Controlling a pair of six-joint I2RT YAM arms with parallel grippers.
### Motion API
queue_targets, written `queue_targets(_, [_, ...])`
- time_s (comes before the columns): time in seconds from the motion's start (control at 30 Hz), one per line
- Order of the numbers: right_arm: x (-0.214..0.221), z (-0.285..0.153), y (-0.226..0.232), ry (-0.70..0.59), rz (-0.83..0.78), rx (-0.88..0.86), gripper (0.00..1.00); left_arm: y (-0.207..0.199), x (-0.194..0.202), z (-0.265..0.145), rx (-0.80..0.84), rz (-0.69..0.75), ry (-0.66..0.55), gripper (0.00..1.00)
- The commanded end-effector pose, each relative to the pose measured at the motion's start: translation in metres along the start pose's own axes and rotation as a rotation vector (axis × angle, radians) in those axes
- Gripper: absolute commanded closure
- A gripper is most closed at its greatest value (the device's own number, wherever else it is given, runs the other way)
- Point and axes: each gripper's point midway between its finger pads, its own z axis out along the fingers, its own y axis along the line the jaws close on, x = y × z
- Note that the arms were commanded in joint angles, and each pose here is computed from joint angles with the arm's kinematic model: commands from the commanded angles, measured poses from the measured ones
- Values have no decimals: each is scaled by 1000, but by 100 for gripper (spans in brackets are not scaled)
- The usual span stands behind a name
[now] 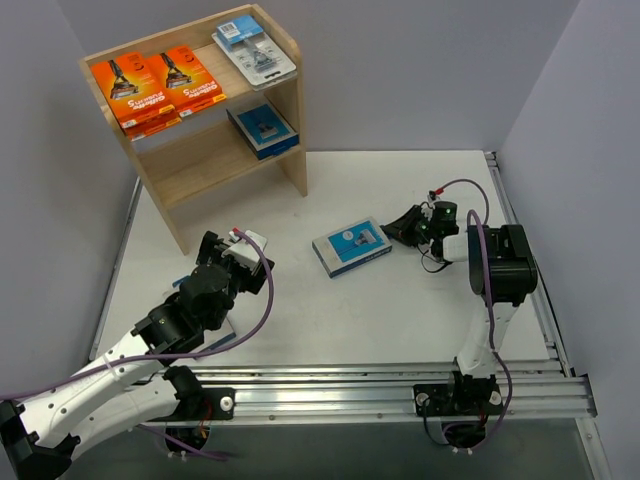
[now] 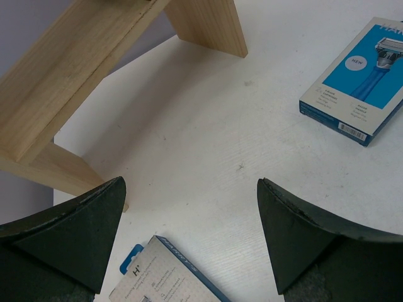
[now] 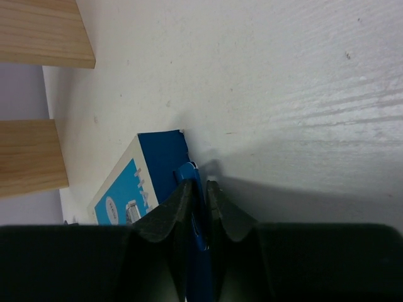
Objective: Place and organize the shaving razors onto the shelf
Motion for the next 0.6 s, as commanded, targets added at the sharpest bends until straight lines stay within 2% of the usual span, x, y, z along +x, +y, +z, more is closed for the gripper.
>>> queue_targets(0.0, [-7, -14, 27, -32, -26, -76, 92, 6, -15, 0, -17, -40, -55, 6])
queue_targets(0.2, [13, -30, 35, -19, -29, -78, 99, 6, -15, -1, -14, -40, -56, 6])
queue_targets(0.57, [66, -51, 64, 7, -64, -101, 100, 7, -14, -2, -18, -35, -51, 6])
